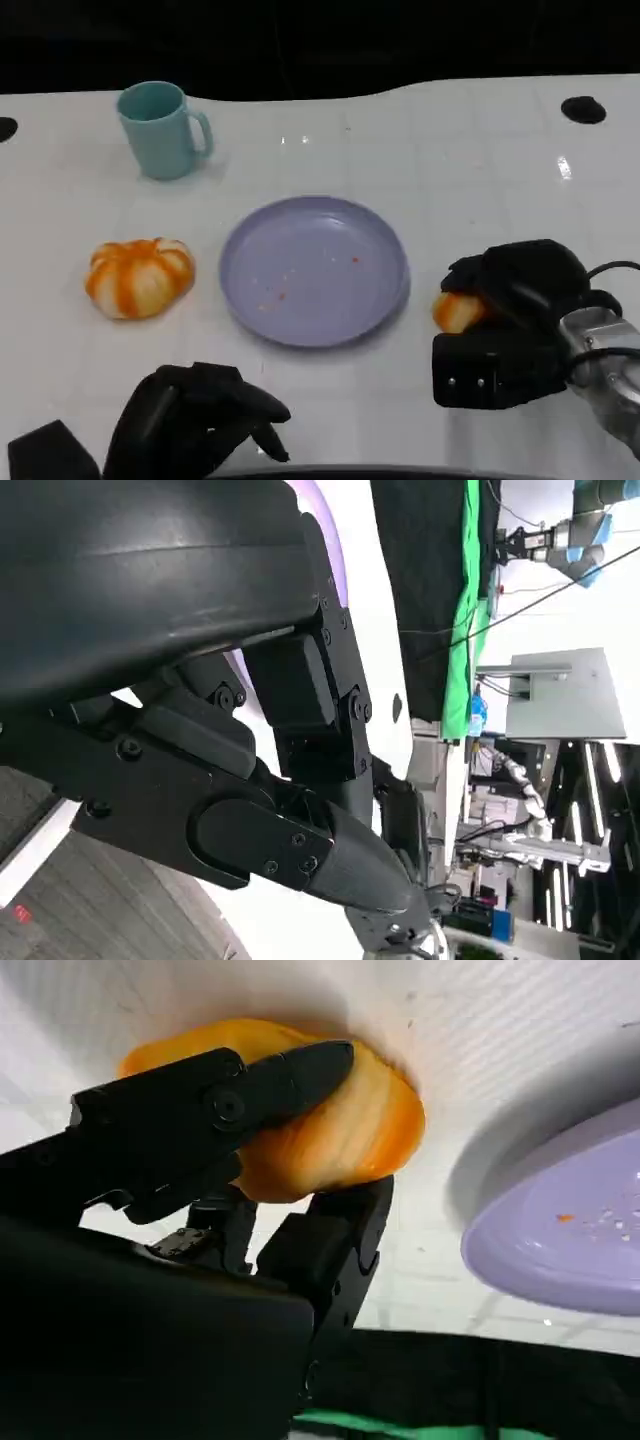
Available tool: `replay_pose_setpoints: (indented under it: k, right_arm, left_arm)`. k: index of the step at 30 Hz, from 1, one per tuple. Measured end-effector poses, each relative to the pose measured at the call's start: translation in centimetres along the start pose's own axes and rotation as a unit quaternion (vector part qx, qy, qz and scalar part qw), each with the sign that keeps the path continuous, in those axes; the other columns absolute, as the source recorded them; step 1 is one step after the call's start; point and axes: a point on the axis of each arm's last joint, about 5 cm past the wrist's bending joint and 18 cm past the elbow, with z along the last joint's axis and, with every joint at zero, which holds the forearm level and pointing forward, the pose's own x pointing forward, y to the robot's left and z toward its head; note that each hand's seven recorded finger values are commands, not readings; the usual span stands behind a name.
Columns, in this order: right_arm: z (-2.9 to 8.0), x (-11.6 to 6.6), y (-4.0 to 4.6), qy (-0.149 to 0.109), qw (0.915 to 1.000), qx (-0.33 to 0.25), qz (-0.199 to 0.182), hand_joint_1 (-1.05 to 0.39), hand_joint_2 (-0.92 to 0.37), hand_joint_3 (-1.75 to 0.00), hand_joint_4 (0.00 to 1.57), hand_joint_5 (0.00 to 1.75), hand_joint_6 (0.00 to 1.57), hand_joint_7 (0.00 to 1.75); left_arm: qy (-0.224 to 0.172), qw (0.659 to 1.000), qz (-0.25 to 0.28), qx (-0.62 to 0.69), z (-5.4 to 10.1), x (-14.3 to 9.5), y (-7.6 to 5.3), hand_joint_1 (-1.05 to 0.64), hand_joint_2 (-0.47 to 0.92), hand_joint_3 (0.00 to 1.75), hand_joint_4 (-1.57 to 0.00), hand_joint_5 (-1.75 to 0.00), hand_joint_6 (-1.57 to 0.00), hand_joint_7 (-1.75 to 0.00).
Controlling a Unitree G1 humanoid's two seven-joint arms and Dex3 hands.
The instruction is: Grasp the bread from the table and place it into the plate.
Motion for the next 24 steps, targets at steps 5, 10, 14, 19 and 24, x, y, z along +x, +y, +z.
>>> replay_pose_setpoints:
  k: [5,10,14,19,24]
  right_arm:
    - [-0.2,0.1,0.54,-0.001,0.9997,-0.001,-0.022,-0.3,-0.92,-0.29,0.79,1.75,0.7,1.43]
    - [-0.3,0.0,0.77,-0.005,0.9988,0.019,-0.045,-0.25,-0.92,-0.27,0.82,1.75,0.68,1.54]
    - [-0.5,-0.3,0.94,-0.014,0.9971,0.034,-0.067,-0.2,-0.89,-0.24,0.86,1.75,0.8,1.34]
    - [-0.6,-0.4,0.03,-0.022,0.9903,0.068,-0.119,-0.16,-0.6,-0.67,0.9,1.75,0.81,1.4]
    - [0.4,-0.1,-1.88,-0.054,0.9782,0.106,-0.17,-0.12,-0.37,-1.21,0.96,1.75,0.72,1.73]
  left_arm:
    - [0.0,1.0,-0.001,0.001,0.0,0.0,0.0,-0.98,0.92,0.01,-1.12,-1.06,-1.37,-0.36]
    - [-0.001,1.0,-0.002,0.001,0.1,0.0,-0.1,-0.98,0.92,0.01,-1.11,-1.06,-1.36,-0.35]
    - [0.0,1.0,-0.002,0.0,0.0,0.0,-0.1,-0.97,0.92,0.01,-1.11,-1.07,-1.36,-0.35]
    - [0.001,1.0,-0.002,0.0,0.0,0.1,0.0,-0.97,0.92,0.01,-1.11,-1.07,-1.36,-0.34]
    - [0.0,1.0,-0.002,0.0,0.1,0.2,0.0,-0.98,0.92,0.01,-1.11,-1.08,-1.38,-0.35]
